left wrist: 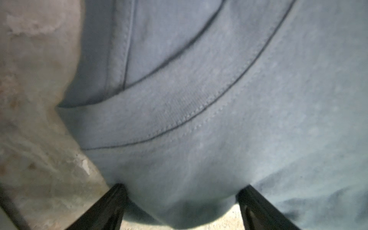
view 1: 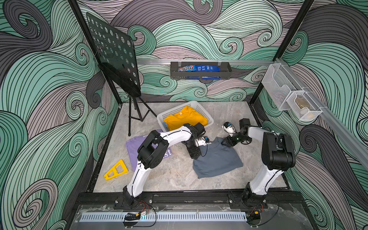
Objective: Put the folded t-shirts into the basket
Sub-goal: Pick up the T-shirt from the center of the board, then place the T-shirt in the bin.
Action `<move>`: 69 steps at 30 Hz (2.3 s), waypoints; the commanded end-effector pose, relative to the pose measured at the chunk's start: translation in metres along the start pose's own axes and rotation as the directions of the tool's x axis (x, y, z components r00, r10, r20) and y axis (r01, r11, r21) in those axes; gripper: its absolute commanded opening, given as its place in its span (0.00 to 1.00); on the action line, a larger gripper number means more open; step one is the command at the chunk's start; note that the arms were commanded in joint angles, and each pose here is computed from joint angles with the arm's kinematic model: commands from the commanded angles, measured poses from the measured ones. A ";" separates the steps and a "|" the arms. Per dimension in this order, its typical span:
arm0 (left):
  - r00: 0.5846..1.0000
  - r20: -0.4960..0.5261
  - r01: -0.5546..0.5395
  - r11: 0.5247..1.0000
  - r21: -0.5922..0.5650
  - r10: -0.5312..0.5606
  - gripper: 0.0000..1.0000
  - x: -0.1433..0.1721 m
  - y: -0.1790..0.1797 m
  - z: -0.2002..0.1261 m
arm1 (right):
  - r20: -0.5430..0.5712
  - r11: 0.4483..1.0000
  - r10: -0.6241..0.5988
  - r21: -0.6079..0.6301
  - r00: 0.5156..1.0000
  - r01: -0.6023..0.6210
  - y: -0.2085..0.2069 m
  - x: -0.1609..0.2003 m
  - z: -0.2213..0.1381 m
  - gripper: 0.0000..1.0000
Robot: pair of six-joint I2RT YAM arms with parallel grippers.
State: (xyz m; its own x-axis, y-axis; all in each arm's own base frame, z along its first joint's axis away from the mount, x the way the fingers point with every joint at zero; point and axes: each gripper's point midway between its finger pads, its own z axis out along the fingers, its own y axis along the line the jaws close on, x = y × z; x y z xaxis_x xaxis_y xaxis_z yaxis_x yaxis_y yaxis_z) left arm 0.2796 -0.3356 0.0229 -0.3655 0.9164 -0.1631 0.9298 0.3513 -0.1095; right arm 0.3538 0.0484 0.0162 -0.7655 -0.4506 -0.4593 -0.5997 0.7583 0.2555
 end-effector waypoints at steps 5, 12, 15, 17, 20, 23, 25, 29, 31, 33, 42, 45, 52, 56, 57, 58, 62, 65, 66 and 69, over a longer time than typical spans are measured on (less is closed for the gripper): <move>0.997 -0.050 0.069 0.995 0.078 -0.065 0.66 0.012 -0.009 0.036 | -0.097 0.995 0.051 -0.078 0.994 -0.058 0.027 0.035 0.022 0.33; 0.996 0.019 0.091 0.993 0.080 -0.093 0.22 0.001 -0.013 0.028 | 0.027 0.995 0.032 -0.095 0.999 -0.029 0.030 0.013 0.003 0.06; 0.994 0.076 0.071 0.995 0.068 -0.076 0.02 -0.008 -0.013 0.009 | 0.111 0.996 0.002 -0.093 0.994 0.008 0.031 -0.001 -0.014 0.00; 0.993 0.107 0.049 0.997 0.062 -0.055 0.00 -0.012 -0.014 -0.005 | 0.164 0.995 -0.025 -0.089 0.986 0.040 0.033 -0.010 -0.027 0.00; 0.987 0.161 0.004 0.999 0.052 -0.013 0.00 -0.017 -0.016 -0.029 | 0.247 0.993 -0.057 -0.082 0.967 0.079 0.036 -0.022 -0.048 0.00; 0.976 0.216 -0.047 0.998 0.036 0.038 0.00 -0.016 -0.019 -0.054 | 0.338 0.988 -0.085 -0.093 0.937 0.124 0.043 -0.037 -0.073 0.00; 0.966 0.250 -0.075 0.997 0.024 0.067 0.00 -0.015 -0.021 -0.070 | 0.392 0.984 -0.099 -0.098 0.915 0.149 0.048 -0.046 -0.089 0.00; 0.952 0.288 -0.111 0.994 -0.003 0.108 0.00 -0.009 -0.025 -0.103 | 0.492 0.973 -0.126 -0.109 0.861 0.204 0.063 -0.071 -0.123 0.00; 0.945 0.304 -0.116 0.993 -0.028 0.119 0.00 -0.006 -0.024 -0.123 | 0.537 0.967 -0.122 -0.124 0.835 0.221 0.072 -0.085 -0.141 0.00; 0.938 0.323 -0.112 0.992 -0.056 0.124 0.00 -0.004 -0.022 -0.143 | 0.580 0.960 -0.127 -0.132 0.805 0.246 0.084 -0.101 -0.159 0.00; 0.906 0.397 -0.052 0.969 -0.240 0.147 0.00 0.015 0.002 -0.238 | 0.735 0.923 -0.203 -0.076 0.647 0.376 0.149 -0.175 -0.225 0.00; 0.898 0.419 -0.002 0.956 -0.295 0.131 0.00 0.025 0.015 -0.267 | 0.751 0.918 -0.194 -0.088 0.631 0.388 0.167 -0.202 -0.235 0.00; 0.867 0.494 0.145 0.916 -0.375 0.065 0.00 0.048 0.052 -0.316 | 0.770 0.909 -0.187 -0.100 0.610 0.404 0.187 -0.265 -0.230 0.00; 0.878 0.478 0.200 0.889 -0.411 0.024 0.00 0.059 0.077 -0.323 | 0.767 0.910 -0.160 -0.130 0.622 0.394 0.185 -0.299 -0.208 0.00; 0.880 0.476 0.213 0.887 -0.410 0.009 0.00 0.060 0.083 -0.322 | 0.767 0.909 -0.156 -0.136 0.622 0.395 0.184 -0.306 -0.203 0.00; 0.878 0.479 0.226 0.884 -0.409 -0.003 0.00 0.061 0.088 -0.323 | 0.766 0.908 -0.152 -0.141 0.625 0.394 0.182 -0.312 -0.197 0.00; 0.879 0.473 0.259 0.891 -0.374 -0.057 0.00 0.060 0.103 -0.315 | 0.743 0.906 -0.139 -0.171 0.654 0.388 0.172 -0.328 -0.168 0.00; 0.881 0.465 0.271 0.898 -0.346 -0.086 0.00 0.058 0.107 -0.304 | 0.728 0.908 -0.136 -0.180 0.672 0.378 0.163 -0.333 -0.148 0.00; 0.881 0.463 0.274 0.901 -0.337 -0.095 0.00 0.058 0.108 -0.301 | 0.720 0.910 -0.133 -0.184 0.681 0.373 0.159 -0.333 -0.141 0.00; 0.881 0.459 0.284 0.907 -0.310 -0.119 0.00 0.055 0.111 -0.289 | 0.699 0.911 -0.135 -0.191 0.702 0.365 0.149 -0.335 -0.121 0.00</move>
State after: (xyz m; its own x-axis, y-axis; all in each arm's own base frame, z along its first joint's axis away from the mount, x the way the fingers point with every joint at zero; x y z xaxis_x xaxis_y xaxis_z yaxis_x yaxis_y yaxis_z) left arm 0.3757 -0.1861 0.2820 -0.4384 0.7043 -0.5584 0.7549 0.6257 0.1964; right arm 0.4861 0.2518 0.3062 -0.3238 -0.0856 -0.9422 -0.8611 0.4393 0.2560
